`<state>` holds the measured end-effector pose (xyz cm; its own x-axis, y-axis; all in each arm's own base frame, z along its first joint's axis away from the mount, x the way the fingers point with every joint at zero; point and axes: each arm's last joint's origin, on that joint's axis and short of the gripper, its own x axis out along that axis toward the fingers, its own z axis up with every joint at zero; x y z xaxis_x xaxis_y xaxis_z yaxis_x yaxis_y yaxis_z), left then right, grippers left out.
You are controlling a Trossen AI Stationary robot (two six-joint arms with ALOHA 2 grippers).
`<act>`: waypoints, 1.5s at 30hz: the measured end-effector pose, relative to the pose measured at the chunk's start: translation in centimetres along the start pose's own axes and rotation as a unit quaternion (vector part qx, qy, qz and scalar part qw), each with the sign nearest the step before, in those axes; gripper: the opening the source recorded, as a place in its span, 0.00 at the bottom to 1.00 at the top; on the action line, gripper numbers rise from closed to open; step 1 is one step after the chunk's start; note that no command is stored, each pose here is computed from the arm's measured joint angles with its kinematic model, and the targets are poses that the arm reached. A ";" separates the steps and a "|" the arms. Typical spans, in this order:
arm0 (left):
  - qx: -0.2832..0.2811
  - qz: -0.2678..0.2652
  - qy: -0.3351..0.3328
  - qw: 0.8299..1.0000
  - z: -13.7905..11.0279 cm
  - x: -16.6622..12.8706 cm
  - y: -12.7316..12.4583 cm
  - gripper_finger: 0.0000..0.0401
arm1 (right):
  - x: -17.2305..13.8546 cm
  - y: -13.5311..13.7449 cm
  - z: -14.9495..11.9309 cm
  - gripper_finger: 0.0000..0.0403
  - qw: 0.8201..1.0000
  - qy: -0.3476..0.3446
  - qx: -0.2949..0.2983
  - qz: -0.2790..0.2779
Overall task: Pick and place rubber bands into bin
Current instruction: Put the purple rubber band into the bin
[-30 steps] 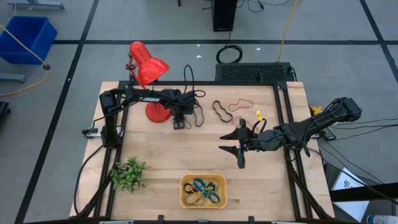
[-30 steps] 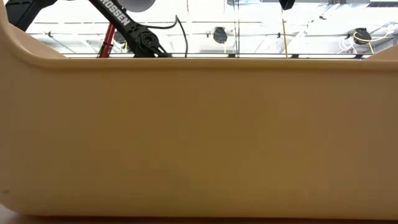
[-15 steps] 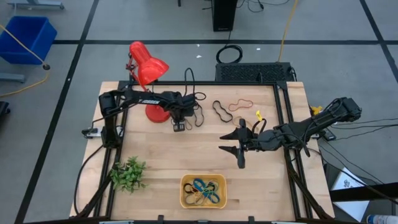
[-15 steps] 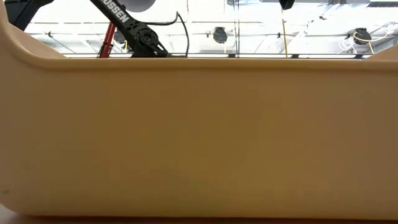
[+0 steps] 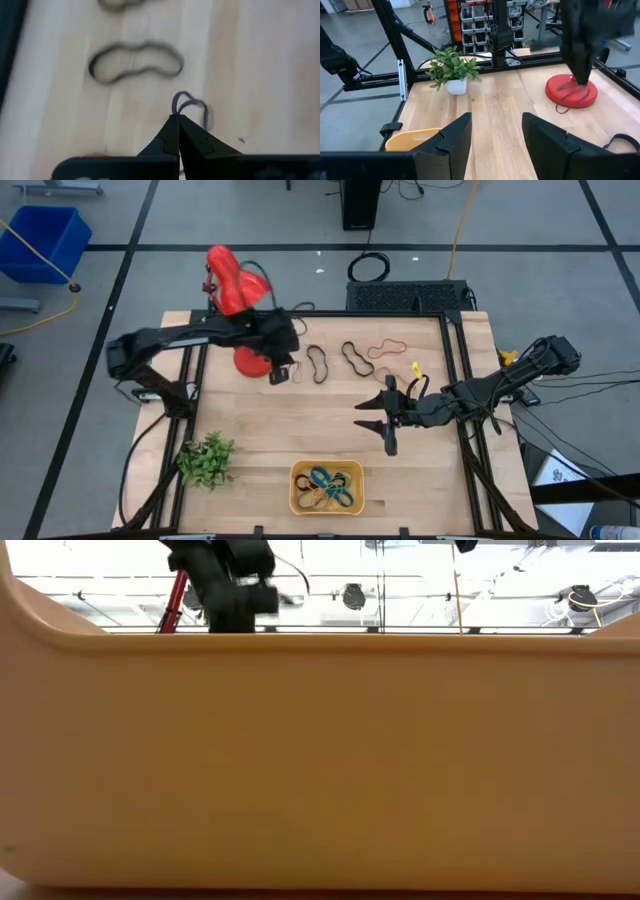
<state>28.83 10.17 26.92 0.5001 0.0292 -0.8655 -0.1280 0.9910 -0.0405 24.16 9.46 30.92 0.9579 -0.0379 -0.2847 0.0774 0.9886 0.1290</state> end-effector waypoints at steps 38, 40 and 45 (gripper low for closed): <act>0.154 -0.178 -0.317 0.919 1.1 -8.3 -21.7 0.00 | 0.1 -0.6 -1.3 0.42 0.996 0.076 -0.040 0.012; 0.144 -0.169 -0.302 0.927 0.8 -7.1 -23.0 0.00 | 0.1 -0.7 -1.3 0.42 0.996 0.077 -0.041 0.010; 0.125 -0.161 -0.235 0.950 0.2 -2.2 -25.7 0.00 | 0.1 -0.8 -1.5 0.42 0.995 0.087 -0.047 0.007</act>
<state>31.23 -15.35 29.94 0.8134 -0.2833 -0.5080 0.2745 0.9570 -0.0942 23.74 8.91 29.37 0.8954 -0.0069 -0.4451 0.0309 0.9984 0.0468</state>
